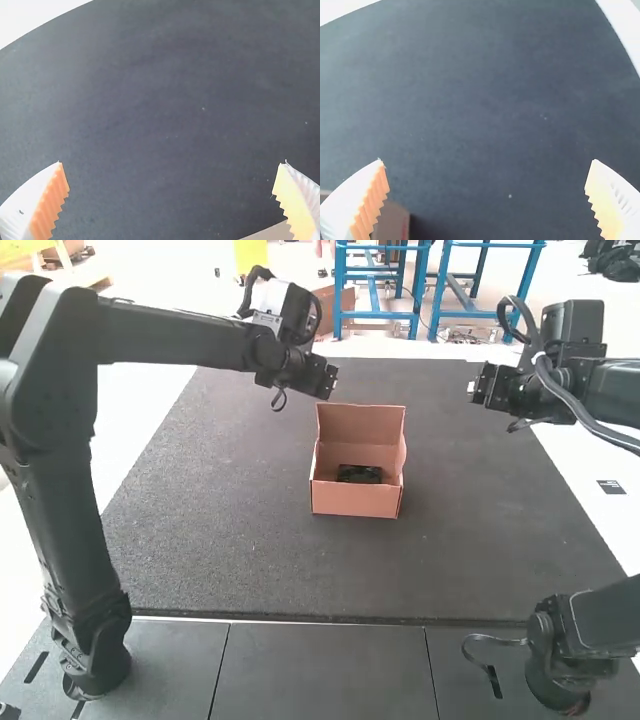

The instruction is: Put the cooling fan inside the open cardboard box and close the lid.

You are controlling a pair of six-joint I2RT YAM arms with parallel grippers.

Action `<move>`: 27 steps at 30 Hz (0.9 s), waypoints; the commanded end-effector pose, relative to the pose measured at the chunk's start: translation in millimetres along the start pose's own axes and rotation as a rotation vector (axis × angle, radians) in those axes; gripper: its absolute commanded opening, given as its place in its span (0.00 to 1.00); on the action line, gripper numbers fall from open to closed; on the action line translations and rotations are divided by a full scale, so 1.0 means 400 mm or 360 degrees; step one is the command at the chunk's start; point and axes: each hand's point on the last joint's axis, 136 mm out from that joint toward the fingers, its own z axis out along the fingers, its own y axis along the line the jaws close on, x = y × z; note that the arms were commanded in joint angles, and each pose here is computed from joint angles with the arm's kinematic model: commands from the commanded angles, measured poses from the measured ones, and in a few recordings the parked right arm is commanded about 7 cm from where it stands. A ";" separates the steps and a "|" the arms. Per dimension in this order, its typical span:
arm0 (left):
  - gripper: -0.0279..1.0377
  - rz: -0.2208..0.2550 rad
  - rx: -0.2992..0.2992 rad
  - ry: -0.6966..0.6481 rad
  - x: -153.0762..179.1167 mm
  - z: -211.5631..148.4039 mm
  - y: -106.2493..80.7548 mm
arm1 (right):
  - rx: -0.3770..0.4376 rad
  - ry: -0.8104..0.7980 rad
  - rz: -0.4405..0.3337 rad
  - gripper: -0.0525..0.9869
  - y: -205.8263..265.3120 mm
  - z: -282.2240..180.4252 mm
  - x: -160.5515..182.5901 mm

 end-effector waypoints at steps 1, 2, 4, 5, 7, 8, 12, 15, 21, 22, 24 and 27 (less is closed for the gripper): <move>0.94 0.0022 0.0068 -0.0035 -0.039 0.008 -0.037 | 0.0063 -0.0073 -0.0036 0.92 -0.024 -0.013 -0.047; 0.94 0.0024 0.0093 -0.0023 -0.039 0.015 -0.045 | 0.0070 -0.0086 -0.0035 0.91 -0.027 -0.017 -0.060; 0.94 0.0029 0.0116 -0.0005 -0.040 0.030 -0.054 | 0.0065 -0.0083 -0.0048 0.91 -0.024 -0.023 -0.075; 0.94 0.0032 0.0136 0.0009 -0.038 0.038 -0.061 | 0.0053 -0.0061 -0.0052 0.91 -0.021 -0.021 -0.072; 0.94 0.0039 0.0191 0.0046 -0.028 0.053 -0.081 | 0.0019 0.0000 -0.0053 0.91 -0.014 -0.020 -0.060; 0.94 0.0041 0.0236 0.0074 -0.019 0.060 -0.094 | 0.0007 0.0046 -0.0057 0.91 -0.012 -0.019 -0.046; 0.94 0.0023 0.0346 0.0198 0.014 0.077 -0.131 | -0.0076 0.0219 -0.0052 0.90 0.008 -0.018 0.012; 0.94 0.0003 0.0389 0.0314 0.045 0.076 -0.144 | -0.0103 0.0276 -0.0045 0.90 0.014 -0.021 0.033; 0.94 -0.0011 0.0487 0.0542 0.126 0.047 -0.171 | -0.0123 0.0308 -0.0041 0.90 0.020 -0.020 0.046; 0.94 -0.0006 0.0490 0.0581 0.142 0.043 -0.171 | -0.0125 0.0310 -0.0043 0.90 0.021 -0.020 0.047; 0.94 -0.0004 0.0512 0.0656 0.173 0.032 -0.177 | -0.0127 0.0311 -0.0044 0.90 0.022 -0.019 0.047; 0.94 -0.0004 0.0511 0.0703 0.203 0.032 -0.178 | -0.0131 0.0312 -0.0047 0.90 0.025 -0.018 0.047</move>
